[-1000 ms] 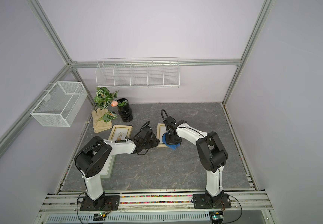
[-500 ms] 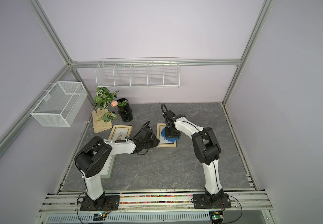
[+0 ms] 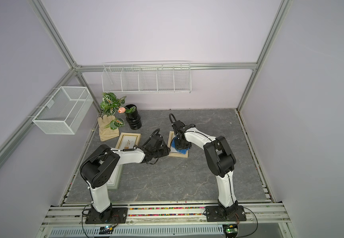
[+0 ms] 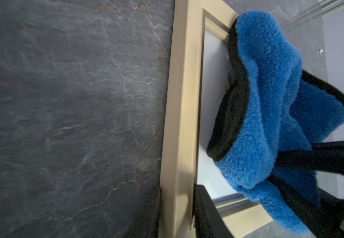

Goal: Wipe the picture frame with a cloth
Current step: Wipe the dirt from the picture frame.

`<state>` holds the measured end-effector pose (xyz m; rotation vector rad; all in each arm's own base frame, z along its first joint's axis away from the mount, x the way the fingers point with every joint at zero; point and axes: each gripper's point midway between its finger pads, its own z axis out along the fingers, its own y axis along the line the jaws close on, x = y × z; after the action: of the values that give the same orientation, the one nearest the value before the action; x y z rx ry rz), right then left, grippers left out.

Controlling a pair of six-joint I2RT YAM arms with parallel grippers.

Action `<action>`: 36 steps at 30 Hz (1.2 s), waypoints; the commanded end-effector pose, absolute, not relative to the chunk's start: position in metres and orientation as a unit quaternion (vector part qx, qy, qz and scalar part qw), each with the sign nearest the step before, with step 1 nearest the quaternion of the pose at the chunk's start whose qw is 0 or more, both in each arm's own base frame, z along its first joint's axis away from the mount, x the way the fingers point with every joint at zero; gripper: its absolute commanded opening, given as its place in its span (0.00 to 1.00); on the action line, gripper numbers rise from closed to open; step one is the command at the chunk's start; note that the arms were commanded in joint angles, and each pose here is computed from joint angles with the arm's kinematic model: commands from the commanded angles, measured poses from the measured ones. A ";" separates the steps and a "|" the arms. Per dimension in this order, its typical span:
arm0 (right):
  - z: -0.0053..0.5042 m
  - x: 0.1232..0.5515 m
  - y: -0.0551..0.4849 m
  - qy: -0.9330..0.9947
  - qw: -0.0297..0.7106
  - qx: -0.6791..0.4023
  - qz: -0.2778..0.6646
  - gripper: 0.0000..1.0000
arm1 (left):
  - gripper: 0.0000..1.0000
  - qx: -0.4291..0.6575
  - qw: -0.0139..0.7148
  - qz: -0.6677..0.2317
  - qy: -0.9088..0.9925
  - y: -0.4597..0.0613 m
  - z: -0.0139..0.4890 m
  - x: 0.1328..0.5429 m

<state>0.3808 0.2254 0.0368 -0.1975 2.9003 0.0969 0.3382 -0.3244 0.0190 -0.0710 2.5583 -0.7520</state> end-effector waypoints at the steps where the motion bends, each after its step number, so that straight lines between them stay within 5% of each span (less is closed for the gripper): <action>1: 0.029 0.400 0.203 0.994 0.105 -0.040 0.004 0.08 | 0.30 -0.040 0.045 -0.088 0.994 -0.240 -0.092 0.245; 14: 0.029 0.454 0.267 0.990 0.120 -0.064 0.026 0.07 | 0.30 -0.038 0.046 -0.092 0.994 -0.242 -0.092 0.245; 23: 0.041 0.467 0.190 0.989 0.136 -0.027 -0.055 0.08 | 0.31 -0.048 0.049 -0.082 0.994 -0.236 -0.092 0.244; 36: 0.020 0.357 0.236 0.995 0.082 -0.050 0.038 0.08 | 0.31 -0.049 0.049 -0.077 0.995 -0.236 -0.093 0.246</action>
<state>0.3889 0.2324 0.0347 -0.1787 2.8854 0.0489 0.3399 -0.3256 0.0192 -0.0767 2.5502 -0.7580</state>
